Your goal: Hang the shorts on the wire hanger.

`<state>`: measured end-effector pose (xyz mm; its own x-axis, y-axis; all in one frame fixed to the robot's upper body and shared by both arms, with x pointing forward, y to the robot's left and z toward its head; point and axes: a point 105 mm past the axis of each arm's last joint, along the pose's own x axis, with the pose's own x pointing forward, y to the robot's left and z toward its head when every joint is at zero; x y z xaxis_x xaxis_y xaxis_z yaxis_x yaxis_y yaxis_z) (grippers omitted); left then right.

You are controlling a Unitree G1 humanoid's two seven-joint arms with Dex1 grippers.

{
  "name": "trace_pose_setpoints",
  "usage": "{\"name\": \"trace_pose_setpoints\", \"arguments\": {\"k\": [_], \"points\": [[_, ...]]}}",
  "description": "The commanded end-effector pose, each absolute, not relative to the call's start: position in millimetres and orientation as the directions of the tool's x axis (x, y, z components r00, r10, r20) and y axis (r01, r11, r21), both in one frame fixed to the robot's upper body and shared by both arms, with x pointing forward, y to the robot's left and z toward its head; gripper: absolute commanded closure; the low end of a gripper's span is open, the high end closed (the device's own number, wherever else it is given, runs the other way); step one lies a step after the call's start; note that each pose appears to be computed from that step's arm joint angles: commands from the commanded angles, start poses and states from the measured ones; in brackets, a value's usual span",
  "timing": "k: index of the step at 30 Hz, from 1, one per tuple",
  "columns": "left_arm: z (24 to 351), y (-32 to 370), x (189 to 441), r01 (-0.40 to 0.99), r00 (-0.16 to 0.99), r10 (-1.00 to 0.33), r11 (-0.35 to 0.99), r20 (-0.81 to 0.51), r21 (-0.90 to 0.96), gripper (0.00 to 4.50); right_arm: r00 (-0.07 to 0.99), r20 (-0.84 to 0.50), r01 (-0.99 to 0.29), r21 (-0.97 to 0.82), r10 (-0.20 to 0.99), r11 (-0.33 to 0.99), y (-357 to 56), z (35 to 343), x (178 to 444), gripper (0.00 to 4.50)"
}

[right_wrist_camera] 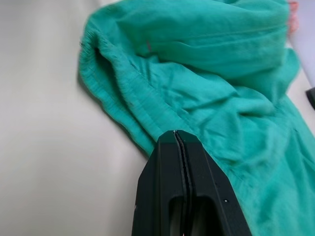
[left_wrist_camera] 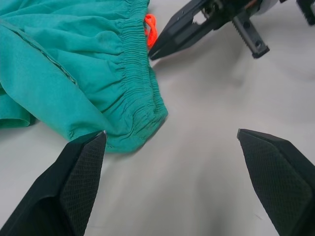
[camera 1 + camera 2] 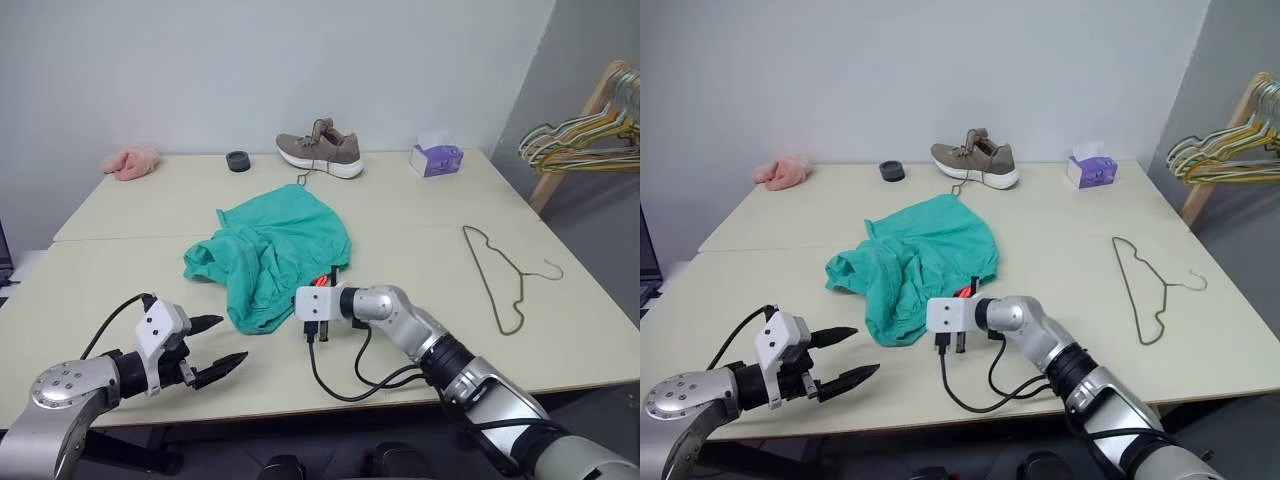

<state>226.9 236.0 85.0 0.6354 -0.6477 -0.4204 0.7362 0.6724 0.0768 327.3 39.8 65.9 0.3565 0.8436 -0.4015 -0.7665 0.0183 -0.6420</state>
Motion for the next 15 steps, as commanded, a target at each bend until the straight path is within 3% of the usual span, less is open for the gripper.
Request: {"name": "trace_pose_setpoints", "arguments": {"k": [1, 2, 4, 9, 14, 15], "points": [[92.8, 240.4, 235.2, 0.716, 0.676, -0.624, 0.682, -0.391, 0.148, 0.00, 0.272, -0.330, -0.773, -0.635, 0.904, 0.001, 35.0, 92.6, 312.3, 4.48], [92.8, 241.1, 237.4, 0.711, 0.683, -0.619, 0.684, -0.387, 0.163, 0.00, 0.259, -0.321, -0.778, -0.628, 0.911, -0.001, 33.1, 95.3, 308.2, 4.48], [94.5, 241.0, 246.3, 0.686, 0.716, -0.600, 0.699, -0.357, 0.202, 0.00, 0.238, -0.311, -0.791, -0.612, 0.920, -0.003, 29.3, 98.4, 300.5, 3.91], [82.2, 211.9, 251.1, 0.763, 0.641, -0.661, 0.606, -0.390, 0.228, 0.00, 0.202, -0.314, -0.820, -0.572, 0.928, -0.015, 19.8, 104.2, 284.6, 2.21], [69.1, 205.6, 265.3, 0.780, 0.620, -0.649, 0.567, -0.440, 0.264, 0.00, 0.078, -0.406, -0.848, -0.508, 0.911, -0.154, -9.0, 107.6, 264.1, 0.50], [67.5, 207.5, 268.8, 0.777, 0.624, -0.641, 0.568, -0.448, 0.270, 0.00, 0.072, -0.411, -0.852, -0.499, 0.909, -0.158, -14.0, 110.5, 262.2, 0.50]]}}
